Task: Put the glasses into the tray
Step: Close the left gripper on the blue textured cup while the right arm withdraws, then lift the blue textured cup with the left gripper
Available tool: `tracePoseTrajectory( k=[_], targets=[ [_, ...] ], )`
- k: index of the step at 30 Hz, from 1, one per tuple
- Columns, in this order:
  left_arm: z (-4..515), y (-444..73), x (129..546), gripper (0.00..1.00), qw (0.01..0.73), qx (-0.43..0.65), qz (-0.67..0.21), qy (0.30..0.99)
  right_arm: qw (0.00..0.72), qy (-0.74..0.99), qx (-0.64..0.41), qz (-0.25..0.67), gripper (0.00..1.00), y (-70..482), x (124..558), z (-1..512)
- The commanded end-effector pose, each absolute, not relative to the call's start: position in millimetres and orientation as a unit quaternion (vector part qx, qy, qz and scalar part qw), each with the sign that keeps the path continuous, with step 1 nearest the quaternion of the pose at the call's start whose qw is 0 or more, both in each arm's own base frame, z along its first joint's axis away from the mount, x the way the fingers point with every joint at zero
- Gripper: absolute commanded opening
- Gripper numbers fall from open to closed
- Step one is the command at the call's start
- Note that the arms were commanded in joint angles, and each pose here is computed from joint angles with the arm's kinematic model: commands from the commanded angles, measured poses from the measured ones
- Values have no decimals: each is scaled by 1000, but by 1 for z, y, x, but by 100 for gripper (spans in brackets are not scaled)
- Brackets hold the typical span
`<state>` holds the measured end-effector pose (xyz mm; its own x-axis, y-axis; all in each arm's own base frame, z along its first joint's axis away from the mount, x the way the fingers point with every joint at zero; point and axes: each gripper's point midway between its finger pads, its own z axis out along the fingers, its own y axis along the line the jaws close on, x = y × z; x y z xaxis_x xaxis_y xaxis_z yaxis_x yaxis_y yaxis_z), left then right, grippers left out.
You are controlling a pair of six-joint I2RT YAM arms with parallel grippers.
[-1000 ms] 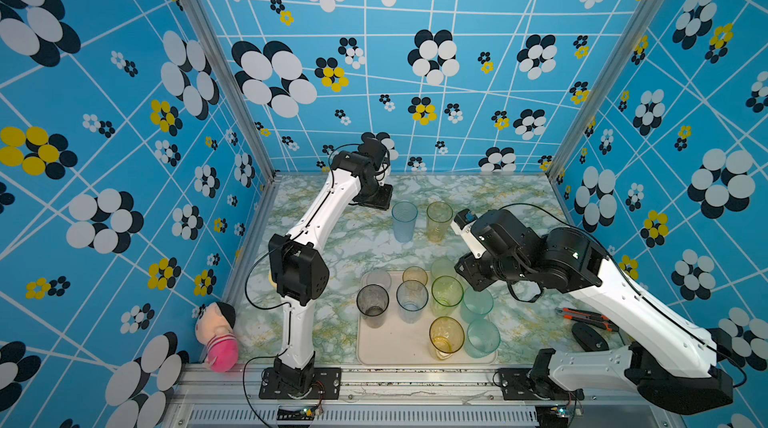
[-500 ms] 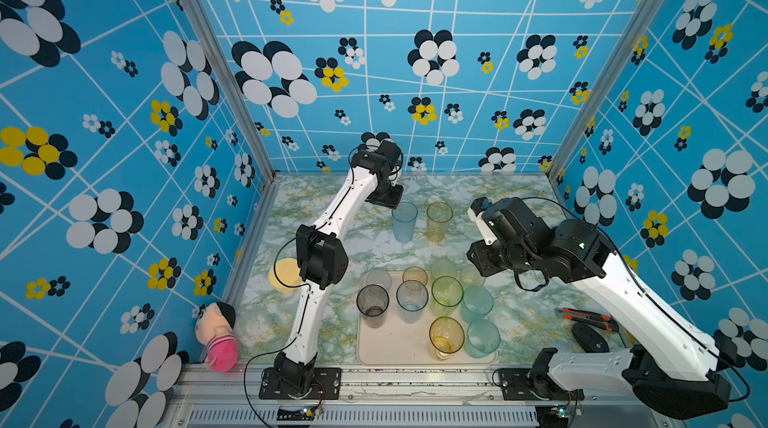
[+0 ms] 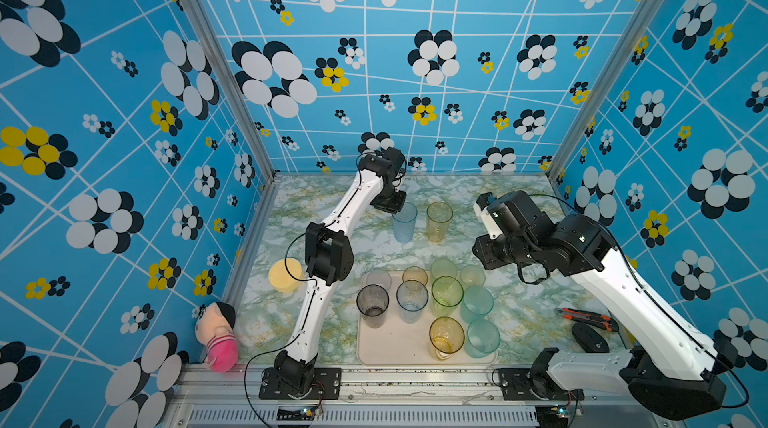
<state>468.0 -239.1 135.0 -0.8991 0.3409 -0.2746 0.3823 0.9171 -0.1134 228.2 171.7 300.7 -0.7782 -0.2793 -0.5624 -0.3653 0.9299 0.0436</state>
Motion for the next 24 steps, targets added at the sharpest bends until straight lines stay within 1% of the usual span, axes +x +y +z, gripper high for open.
tracePoseTrajectory(
  k=[1,4,7,11,16,20,24],
  targets=[
    [131,-241,464,12,114,190,-82,972,280,940,-180,73,35,171,228,299],
    [138,-240,466,10,124,190,-78,971,287,938,-177,79,35,172,231,301],
    [150,-238,470,9,143,189,-72,969,284,940,-176,76,35,171,233,292],
    [177,-234,473,9,179,183,-71,964,296,937,-166,77,35,170,239,291],
    [229,-225,466,9,229,173,-75,955,315,938,-116,90,33,161,253,288],
    [271,-212,451,9,263,167,-68,948,315,941,-68,103,32,149,268,286],
    [317,-200,430,9,302,158,-71,937,309,945,-47,98,32,138,280,280]
  ],
)
